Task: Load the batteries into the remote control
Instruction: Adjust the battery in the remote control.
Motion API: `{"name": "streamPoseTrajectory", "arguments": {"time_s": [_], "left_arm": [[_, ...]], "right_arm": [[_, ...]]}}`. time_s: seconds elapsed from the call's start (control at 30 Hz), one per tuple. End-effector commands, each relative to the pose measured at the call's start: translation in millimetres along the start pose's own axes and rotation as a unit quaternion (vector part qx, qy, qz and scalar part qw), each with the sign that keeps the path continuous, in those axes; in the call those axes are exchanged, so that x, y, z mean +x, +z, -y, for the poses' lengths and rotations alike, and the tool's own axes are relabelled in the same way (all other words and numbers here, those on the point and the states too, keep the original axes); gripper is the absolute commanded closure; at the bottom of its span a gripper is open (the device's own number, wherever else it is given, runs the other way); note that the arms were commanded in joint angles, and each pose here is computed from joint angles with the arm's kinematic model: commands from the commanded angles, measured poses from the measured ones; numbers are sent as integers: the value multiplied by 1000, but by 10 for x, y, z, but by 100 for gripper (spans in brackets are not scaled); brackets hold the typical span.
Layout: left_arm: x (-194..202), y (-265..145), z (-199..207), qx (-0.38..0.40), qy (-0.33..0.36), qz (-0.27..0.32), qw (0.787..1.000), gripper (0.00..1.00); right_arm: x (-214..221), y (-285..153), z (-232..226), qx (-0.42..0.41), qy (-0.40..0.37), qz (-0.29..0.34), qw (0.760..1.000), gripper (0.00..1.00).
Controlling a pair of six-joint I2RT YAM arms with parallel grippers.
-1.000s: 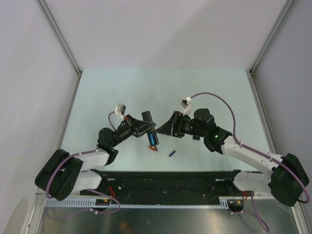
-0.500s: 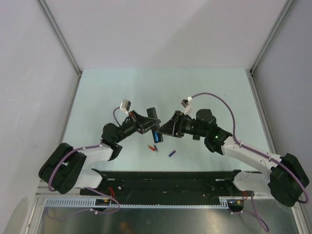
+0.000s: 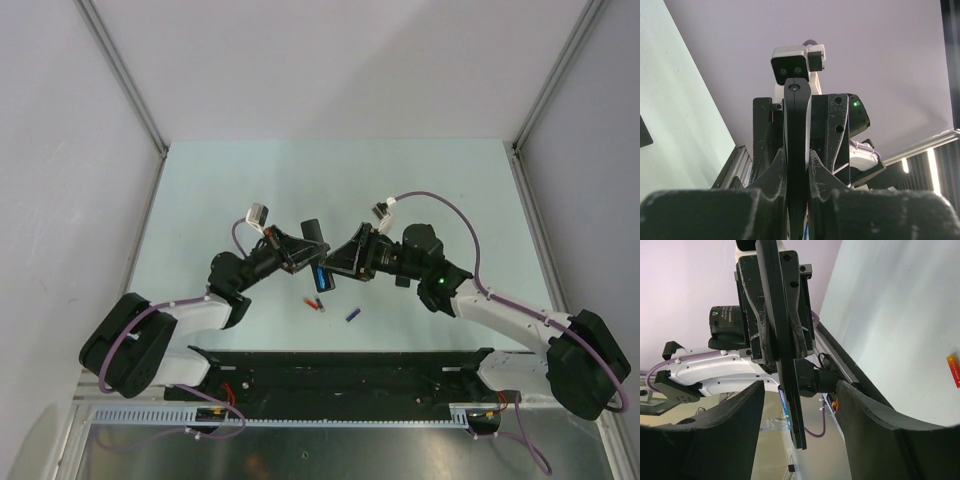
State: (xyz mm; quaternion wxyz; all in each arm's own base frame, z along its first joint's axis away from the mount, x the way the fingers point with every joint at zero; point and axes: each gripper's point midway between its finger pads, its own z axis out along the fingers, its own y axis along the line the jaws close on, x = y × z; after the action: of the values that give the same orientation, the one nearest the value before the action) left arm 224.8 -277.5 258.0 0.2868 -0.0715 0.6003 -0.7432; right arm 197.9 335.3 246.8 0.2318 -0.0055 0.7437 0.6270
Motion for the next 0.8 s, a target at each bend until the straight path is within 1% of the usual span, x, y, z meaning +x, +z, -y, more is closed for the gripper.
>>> {"name": "streamPoseTrajectory", "arguments": {"time_s": [0.0,0.3,0.5,0.77], "left_arm": [[-77,63,445,79,56,14,995,100],[-152,82,471,82,69,44,993,100],[-165,79,452,79,71,51,993,100],[-210,69,474,80,72,67,992,100]], "right_arm": [[-25,23,-108,-22,10,4,1000,37],[-54,50,-96,-13,52,15,998,38],[-73,71,-85,-10,65,22,998,38],[-42,102,-15,2,77,16,997,41]]}}
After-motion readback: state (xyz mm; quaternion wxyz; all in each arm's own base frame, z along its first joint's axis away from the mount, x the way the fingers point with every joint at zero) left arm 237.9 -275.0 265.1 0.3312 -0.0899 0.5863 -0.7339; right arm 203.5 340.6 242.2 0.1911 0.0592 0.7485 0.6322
